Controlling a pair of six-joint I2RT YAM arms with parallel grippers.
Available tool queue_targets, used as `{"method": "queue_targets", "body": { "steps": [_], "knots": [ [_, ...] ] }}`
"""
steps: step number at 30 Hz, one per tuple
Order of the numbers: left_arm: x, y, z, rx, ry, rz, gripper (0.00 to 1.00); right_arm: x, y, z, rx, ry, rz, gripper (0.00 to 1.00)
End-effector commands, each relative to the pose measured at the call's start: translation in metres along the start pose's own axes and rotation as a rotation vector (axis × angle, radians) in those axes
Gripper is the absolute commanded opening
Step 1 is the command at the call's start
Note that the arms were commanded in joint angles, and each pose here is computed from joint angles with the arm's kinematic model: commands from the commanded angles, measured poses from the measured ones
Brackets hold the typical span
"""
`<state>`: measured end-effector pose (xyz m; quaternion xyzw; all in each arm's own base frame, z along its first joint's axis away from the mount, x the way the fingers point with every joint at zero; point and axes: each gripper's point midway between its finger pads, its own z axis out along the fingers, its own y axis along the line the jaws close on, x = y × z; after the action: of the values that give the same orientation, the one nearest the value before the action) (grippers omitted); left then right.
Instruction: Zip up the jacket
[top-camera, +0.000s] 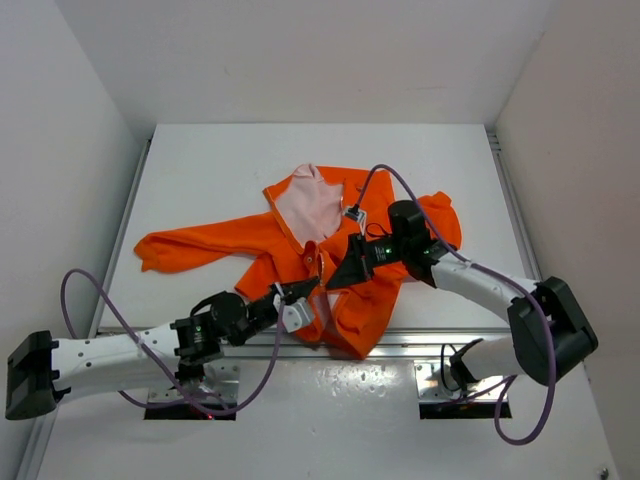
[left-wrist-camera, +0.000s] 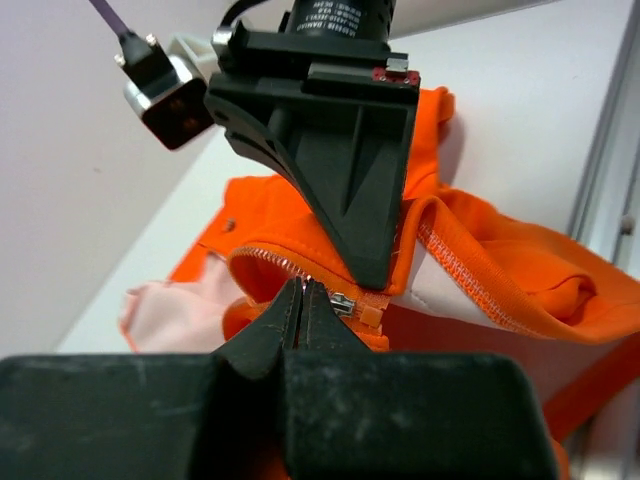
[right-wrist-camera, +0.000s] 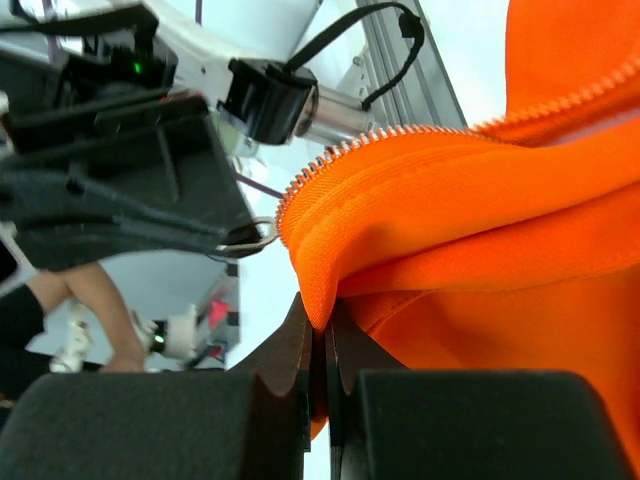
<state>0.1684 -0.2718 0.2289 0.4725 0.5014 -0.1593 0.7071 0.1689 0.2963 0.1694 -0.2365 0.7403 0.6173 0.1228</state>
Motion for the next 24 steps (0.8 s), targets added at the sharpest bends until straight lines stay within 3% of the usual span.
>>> {"method": "queue_targets", "body": {
  "steps": [1,16,21,24],
  "knots": [
    [-0.024,0.028,0.005,-0.098,-0.056,-0.168,0.0,0.022,0.013,-0.005,-0.048,0.08,-0.091,0.0],
    [-0.024,0.069,0.03,-0.24,-0.049,-0.362,0.0,0.073,0.012,-0.022,-0.048,0.21,-0.162,0.0],
    [-0.027,0.064,0.03,-0.198,-0.057,-0.422,0.0,0.077,0.001,-0.029,-0.008,0.195,-0.13,0.0],
    [-0.031,0.041,0.029,-0.069,-0.068,-0.438,0.0,0.077,-0.007,-0.035,0.033,0.175,-0.115,0.0]
  ]
}}
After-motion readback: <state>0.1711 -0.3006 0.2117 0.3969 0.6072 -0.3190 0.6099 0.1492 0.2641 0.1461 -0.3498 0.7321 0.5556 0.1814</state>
